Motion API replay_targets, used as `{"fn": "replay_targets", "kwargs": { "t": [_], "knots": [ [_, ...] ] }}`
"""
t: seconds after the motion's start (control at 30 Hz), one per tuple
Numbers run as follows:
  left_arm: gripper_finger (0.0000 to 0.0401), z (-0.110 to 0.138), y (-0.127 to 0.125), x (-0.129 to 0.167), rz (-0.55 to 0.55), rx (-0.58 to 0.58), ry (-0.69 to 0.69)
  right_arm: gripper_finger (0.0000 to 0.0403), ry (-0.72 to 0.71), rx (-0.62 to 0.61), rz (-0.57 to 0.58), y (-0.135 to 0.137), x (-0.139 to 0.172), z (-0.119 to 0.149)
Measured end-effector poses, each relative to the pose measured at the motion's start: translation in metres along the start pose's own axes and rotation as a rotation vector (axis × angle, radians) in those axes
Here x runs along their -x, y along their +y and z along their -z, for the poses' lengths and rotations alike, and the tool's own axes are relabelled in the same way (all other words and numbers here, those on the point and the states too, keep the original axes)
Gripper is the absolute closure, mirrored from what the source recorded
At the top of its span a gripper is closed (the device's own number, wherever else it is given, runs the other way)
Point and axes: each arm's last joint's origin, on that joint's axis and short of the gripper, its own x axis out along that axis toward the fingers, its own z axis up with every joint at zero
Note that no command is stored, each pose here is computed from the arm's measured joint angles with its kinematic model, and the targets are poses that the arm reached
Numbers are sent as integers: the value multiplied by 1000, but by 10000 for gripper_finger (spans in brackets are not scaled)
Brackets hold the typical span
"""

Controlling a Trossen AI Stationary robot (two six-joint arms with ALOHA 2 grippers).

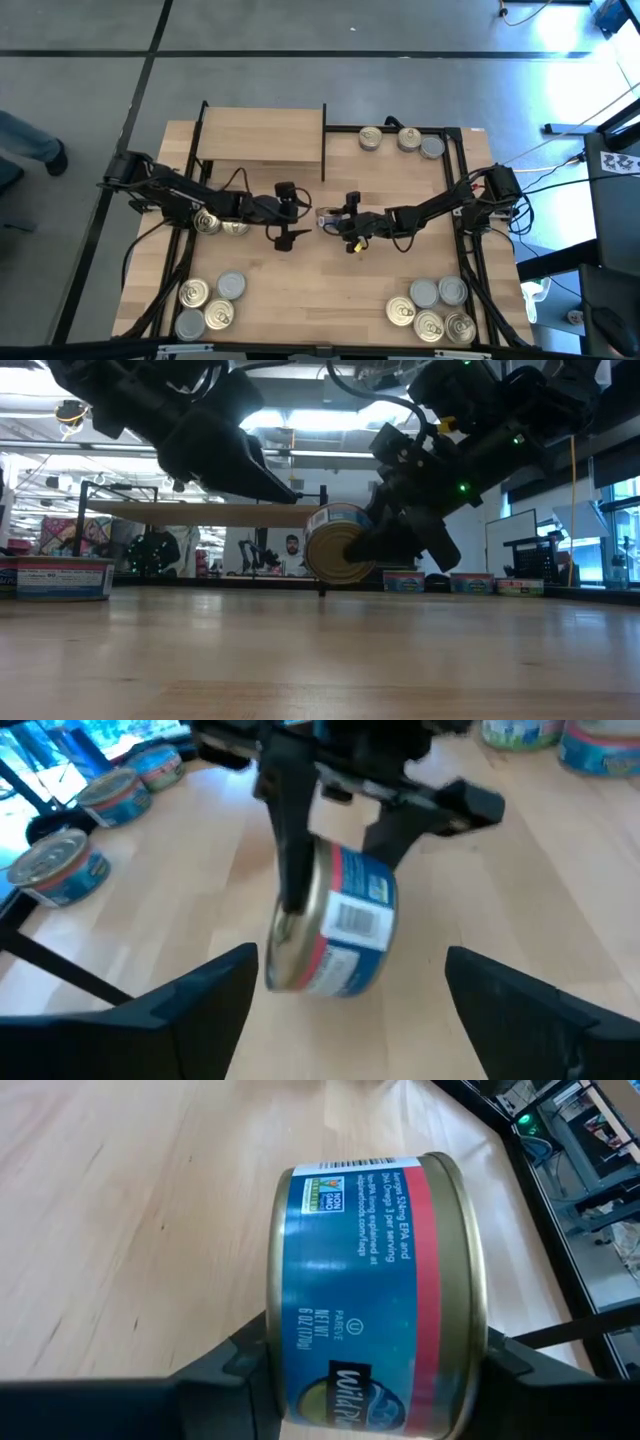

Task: Stack canned seafood by type on shelf
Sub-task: Put the blue tuna can on the shelf

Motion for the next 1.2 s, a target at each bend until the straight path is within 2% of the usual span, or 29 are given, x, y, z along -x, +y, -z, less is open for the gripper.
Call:
{"fn": "replay_targets", "kwargs": {
  "t": [0.3, 0.53, 0.73, 0.83, 1.03, 1.2],
  "knots": [
    [90, 0, -8, -9, -47, -86, -48, 213, -41, -64, 6, -2, 0, -4],
    [91, 5, -8, -14, -49, -110, -30, 213, -134, -123, -45, -2, 1, -12],
    [96, 2, -8, -15, -55, -118, -69, 213, -168, -187, -36, -4, 1, -15],
    [120, 1, -8, -15, -55, -131, -72, 213, -170, -193, -35, -4, 1, -15],
    [209, 2, -9, -15, -15, -168, -76, 213, -197, -218, -54, -5, 2, -19],
    [213, 1, -9, -15, -8, -165, -77, 203, -197, -242, -72, -4, 1, -20]
  ]
}}
